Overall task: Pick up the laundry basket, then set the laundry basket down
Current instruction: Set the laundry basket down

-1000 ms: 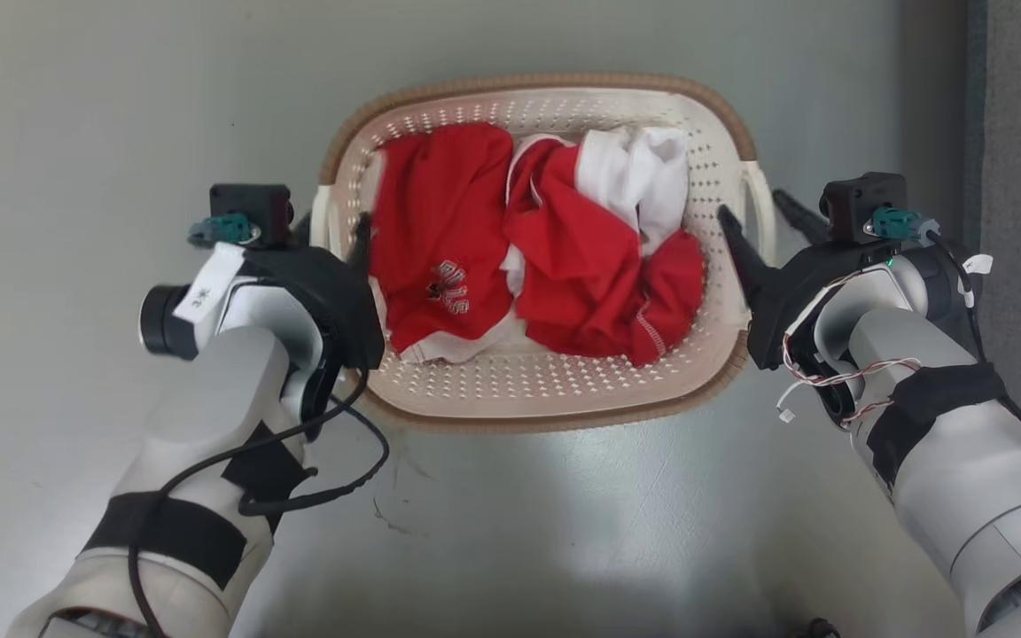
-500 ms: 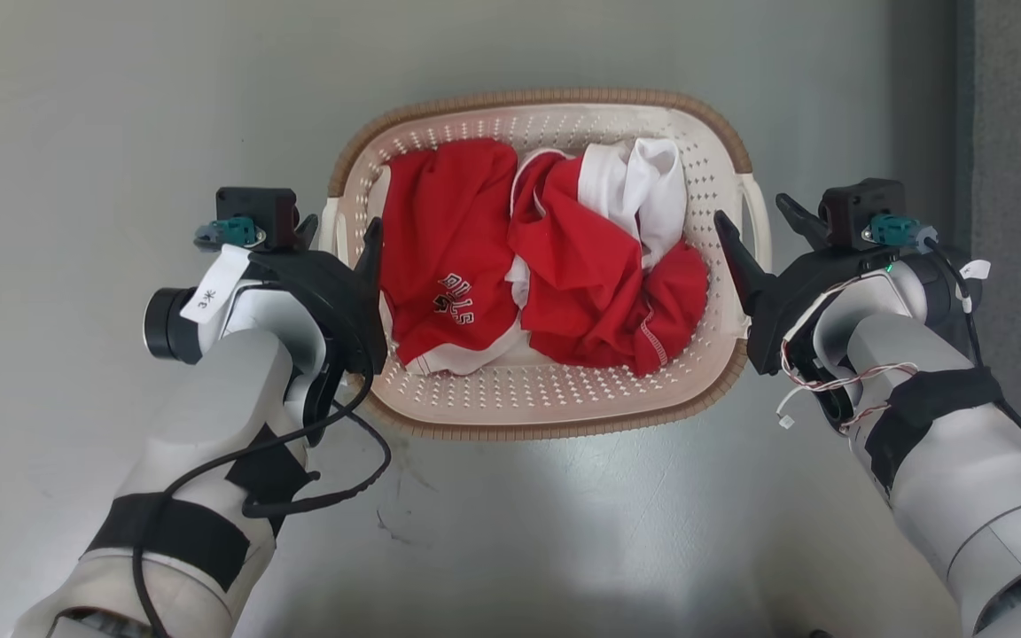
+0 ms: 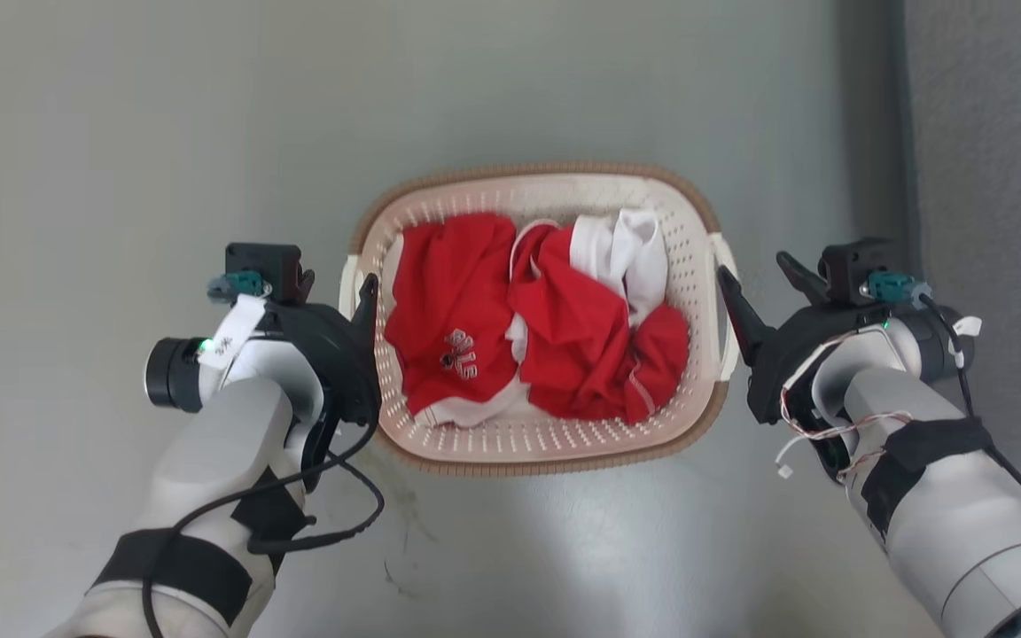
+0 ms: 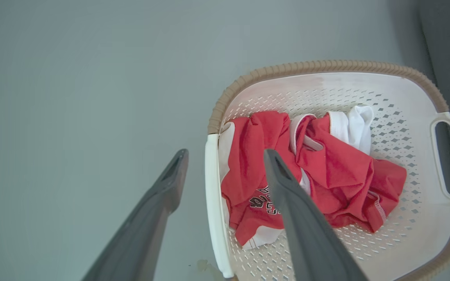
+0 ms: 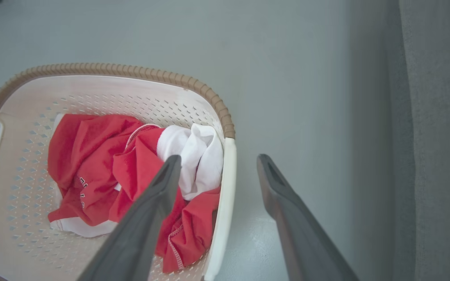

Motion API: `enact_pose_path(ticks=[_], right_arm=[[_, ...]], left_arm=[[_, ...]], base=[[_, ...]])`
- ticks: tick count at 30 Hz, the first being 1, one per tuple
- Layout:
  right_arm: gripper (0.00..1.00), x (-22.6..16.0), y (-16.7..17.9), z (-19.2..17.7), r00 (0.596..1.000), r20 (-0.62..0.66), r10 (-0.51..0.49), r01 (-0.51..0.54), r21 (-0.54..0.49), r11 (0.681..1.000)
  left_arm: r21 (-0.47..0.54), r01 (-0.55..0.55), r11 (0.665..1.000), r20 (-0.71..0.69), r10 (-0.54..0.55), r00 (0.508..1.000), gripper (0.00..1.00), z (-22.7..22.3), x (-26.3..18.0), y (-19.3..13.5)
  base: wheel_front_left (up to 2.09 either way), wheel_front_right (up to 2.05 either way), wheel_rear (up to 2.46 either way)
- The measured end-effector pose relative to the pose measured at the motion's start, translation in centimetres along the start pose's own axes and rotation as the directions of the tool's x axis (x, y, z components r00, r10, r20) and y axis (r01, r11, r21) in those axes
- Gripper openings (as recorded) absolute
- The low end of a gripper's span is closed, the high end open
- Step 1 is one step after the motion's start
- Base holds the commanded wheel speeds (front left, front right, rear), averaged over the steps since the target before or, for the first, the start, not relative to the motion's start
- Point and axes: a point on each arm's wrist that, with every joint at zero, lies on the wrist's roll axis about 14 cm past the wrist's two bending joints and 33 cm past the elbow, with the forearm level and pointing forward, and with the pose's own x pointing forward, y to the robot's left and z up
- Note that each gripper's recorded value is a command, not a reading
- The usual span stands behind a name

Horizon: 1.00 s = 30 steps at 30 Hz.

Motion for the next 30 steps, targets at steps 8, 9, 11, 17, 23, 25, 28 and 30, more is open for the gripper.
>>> enact_pose_path(ticks=[8,9,11,17,23,25,28,30], right_arm=[[1.00,-3.3,0.0,2.2,0.997,0.067,-0.030,0.029,0.011,1.000],[1.00,-3.7,0.1,2.4,0.997,0.074,-0.032,0.031,0.012,0.999],[1.00,-4.4,0.2,2.9,0.995,0.092,-0.035,0.034,0.010,0.999],[1.00,-6.6,0.6,4.2,0.989,0.141,-0.043,0.042,0.014,0.999],[1.00,-8.6,1.3,5.4,0.981,0.191,-0.041,0.039,0.015,0.999],[1.00,-9.3,1.6,6.0,0.975,0.217,-0.041,0.037,0.021,0.999],[1.00,-10.4,1.6,6.8,0.967,0.251,-0.045,0.040,0.026,0.999],[1.00,-11.1,1.5,7.2,0.961,0.272,-0.054,0.047,0.030,0.998]], left_arm=[[0.035,0.006,0.999,0.109,-0.010,0.994,1.00,2.3,-3.3,-1.1],[0.040,0.005,0.999,0.119,-0.010,0.993,1.00,2.5,-3.7,-1.1],[0.042,0.005,0.999,0.143,-0.011,0.990,1.00,2.9,-4.4,-1.3],[0.053,0.002,0.999,0.208,-0.013,0.978,1.00,4.1,-6.7,-1.9],[0.068,-0.019,0.997,0.252,0.001,0.968,1.00,4.5,-8.9,-1.4],[0.071,-0.022,0.997,0.266,0.002,0.964,1.00,4.6,-9.5,-1.4],[0.075,-0.017,0.997,0.300,-0.006,0.954,1.00,5.5,-10.4,-1.8],[0.070,-0.011,0.998,0.328,-0.013,0.945,1.00,6.3,-11.0,-2.2]], base=[[0.00,0.00,0.00],[0.00,0.00,0.00],[0.00,0.00,0.00],[0.00,0.00,0.00],[0.00,0.00,0.00],[0.00,0.00,0.00],[0.00,0.00,0.00],[0.00,0.00,0.00]])
